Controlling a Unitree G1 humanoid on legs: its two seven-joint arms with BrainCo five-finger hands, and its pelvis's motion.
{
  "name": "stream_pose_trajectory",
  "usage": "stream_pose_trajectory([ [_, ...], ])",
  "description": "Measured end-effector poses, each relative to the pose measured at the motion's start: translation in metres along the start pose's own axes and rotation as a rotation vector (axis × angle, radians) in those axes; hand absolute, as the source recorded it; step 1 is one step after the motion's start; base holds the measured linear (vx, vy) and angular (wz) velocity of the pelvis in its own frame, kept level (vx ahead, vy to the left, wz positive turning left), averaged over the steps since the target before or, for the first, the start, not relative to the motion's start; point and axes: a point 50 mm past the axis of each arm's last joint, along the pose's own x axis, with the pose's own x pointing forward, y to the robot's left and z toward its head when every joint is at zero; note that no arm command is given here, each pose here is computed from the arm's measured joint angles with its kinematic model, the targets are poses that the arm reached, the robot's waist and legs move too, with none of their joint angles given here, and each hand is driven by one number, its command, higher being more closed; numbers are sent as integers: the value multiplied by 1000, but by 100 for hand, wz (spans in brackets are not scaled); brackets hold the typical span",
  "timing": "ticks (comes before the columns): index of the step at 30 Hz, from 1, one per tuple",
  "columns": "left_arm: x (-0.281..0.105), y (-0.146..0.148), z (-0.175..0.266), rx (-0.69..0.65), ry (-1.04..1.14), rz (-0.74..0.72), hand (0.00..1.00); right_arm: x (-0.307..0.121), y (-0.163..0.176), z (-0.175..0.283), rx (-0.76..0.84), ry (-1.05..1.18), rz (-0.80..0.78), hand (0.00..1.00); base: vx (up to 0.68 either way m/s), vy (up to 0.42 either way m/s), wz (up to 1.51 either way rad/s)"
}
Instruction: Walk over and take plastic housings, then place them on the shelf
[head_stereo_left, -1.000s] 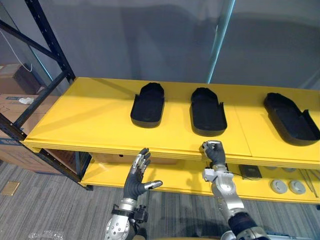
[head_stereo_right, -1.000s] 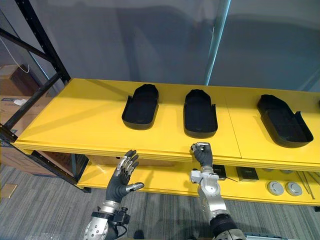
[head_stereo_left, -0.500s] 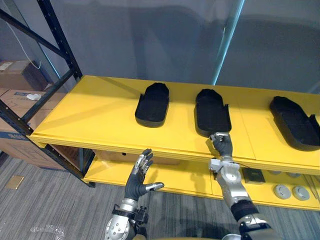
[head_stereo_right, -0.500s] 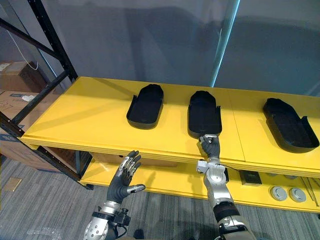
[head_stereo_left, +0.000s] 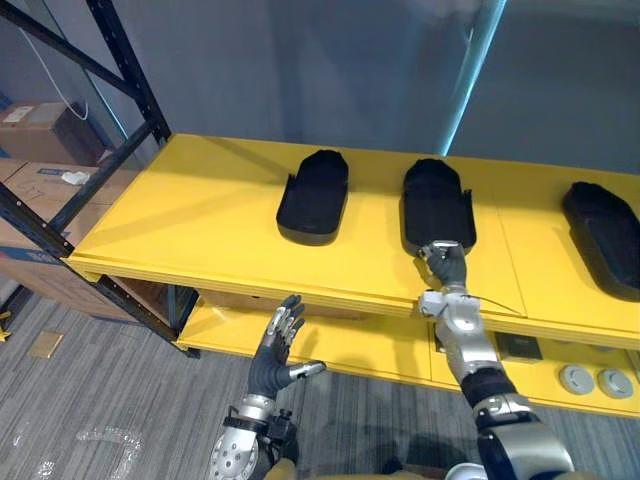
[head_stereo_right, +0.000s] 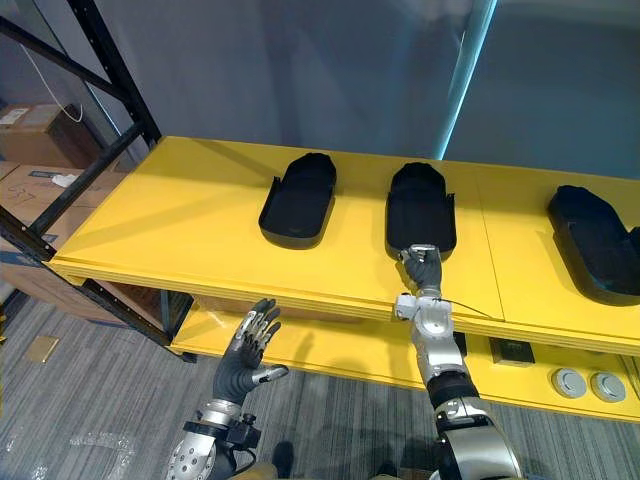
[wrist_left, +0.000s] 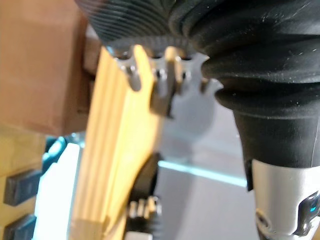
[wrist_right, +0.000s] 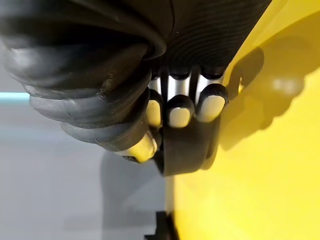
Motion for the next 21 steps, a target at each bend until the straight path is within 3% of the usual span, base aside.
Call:
stream_pose_trajectory([
  [9,0,0,2,-12,-22,-5,0,6,-9,13,9,-53,-64,100,-1,-1,0],
  [11,0,-1,5,-19,-48,-3,0,-10,-10,33,92,-203,-94,100,14,-6,-17],
  [12,0,-2,6,-24,-57,-1,0,-17,-8,39,114,-243,-95,0,17,-3,-32],
  [17,10,-7,25,-41,-174,-19,0,-92,-7,68,239,-468,-121,0,13,3,-58],
  [21,21,-10,32,-35,-218,-30,0,-122,-19,69,130,-471,-215,0,-3,15,-83],
])
